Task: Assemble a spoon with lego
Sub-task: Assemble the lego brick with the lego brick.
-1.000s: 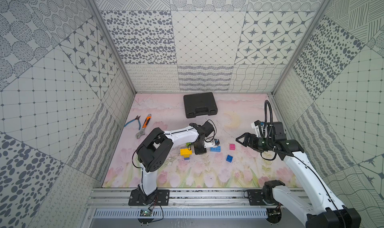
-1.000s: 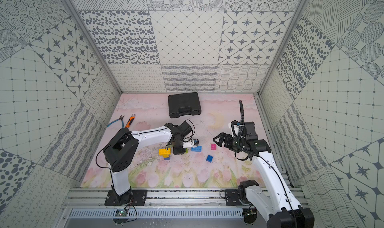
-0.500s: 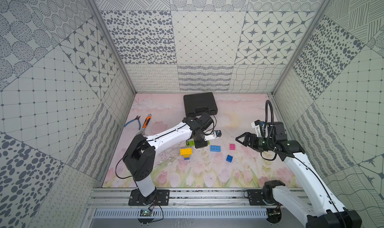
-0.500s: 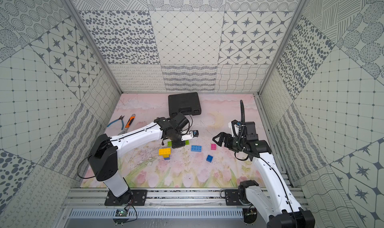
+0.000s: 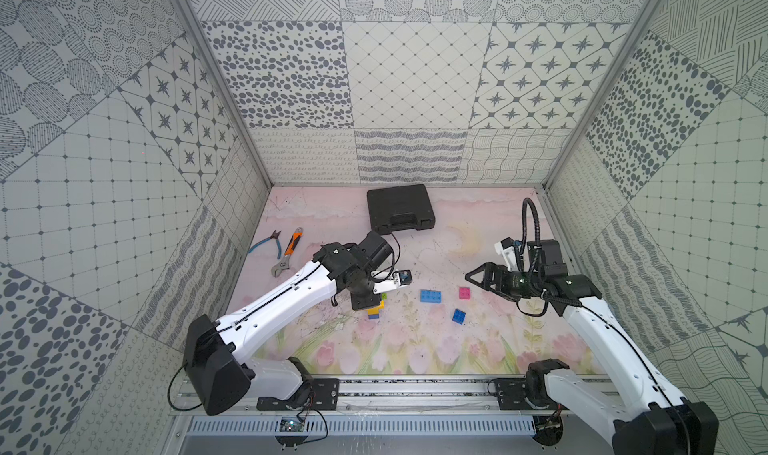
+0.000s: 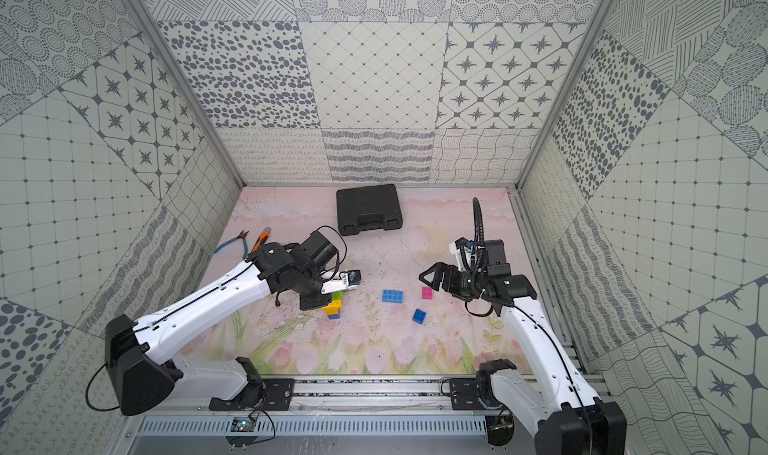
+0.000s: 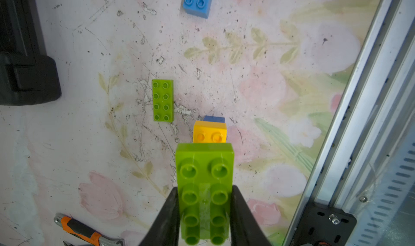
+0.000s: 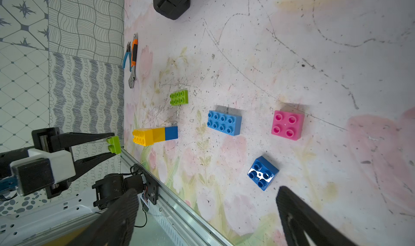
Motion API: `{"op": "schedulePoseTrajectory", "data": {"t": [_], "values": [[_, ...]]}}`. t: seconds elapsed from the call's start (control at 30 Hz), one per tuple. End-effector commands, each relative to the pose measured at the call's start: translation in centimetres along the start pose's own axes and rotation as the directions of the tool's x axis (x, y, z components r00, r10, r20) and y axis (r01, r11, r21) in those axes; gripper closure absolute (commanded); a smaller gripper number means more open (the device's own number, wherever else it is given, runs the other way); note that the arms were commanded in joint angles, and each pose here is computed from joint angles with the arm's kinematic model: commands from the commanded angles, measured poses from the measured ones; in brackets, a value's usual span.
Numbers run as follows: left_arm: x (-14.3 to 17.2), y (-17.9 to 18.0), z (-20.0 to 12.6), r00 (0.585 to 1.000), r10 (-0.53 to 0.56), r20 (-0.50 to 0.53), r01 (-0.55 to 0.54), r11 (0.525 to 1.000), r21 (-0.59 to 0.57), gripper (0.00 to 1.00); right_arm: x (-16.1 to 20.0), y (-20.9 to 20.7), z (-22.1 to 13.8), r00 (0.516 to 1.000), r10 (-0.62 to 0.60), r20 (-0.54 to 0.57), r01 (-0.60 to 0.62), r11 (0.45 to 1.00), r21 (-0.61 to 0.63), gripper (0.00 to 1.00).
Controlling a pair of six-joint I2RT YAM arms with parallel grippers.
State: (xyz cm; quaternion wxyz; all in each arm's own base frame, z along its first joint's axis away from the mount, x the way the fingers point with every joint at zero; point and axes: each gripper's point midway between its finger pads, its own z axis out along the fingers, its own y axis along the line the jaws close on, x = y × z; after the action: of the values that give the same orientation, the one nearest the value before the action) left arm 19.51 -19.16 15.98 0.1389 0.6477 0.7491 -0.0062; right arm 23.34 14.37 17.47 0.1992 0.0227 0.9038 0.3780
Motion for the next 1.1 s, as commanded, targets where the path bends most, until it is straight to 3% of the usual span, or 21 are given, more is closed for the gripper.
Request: {"op": "schedulePoseTrajectory", "data": {"t": [0.0,1.07], "values": [[3.4,-1.7,0.3,0.995,0.026,-0.101,-0.02,0.998,0.063,0.7,-0.8,0.9,0.1,0.999,-0.035,0.024,0.036,0.999,-0.034,0.02],[1.9,-0.1,3.2,0.994,0.032,-0.102,-0.021,0.994,0.106,0.67,0.3,-0.3,0.5,0.999,-0.051,0.0,0.051,0.999,0.005,0.02]]}}
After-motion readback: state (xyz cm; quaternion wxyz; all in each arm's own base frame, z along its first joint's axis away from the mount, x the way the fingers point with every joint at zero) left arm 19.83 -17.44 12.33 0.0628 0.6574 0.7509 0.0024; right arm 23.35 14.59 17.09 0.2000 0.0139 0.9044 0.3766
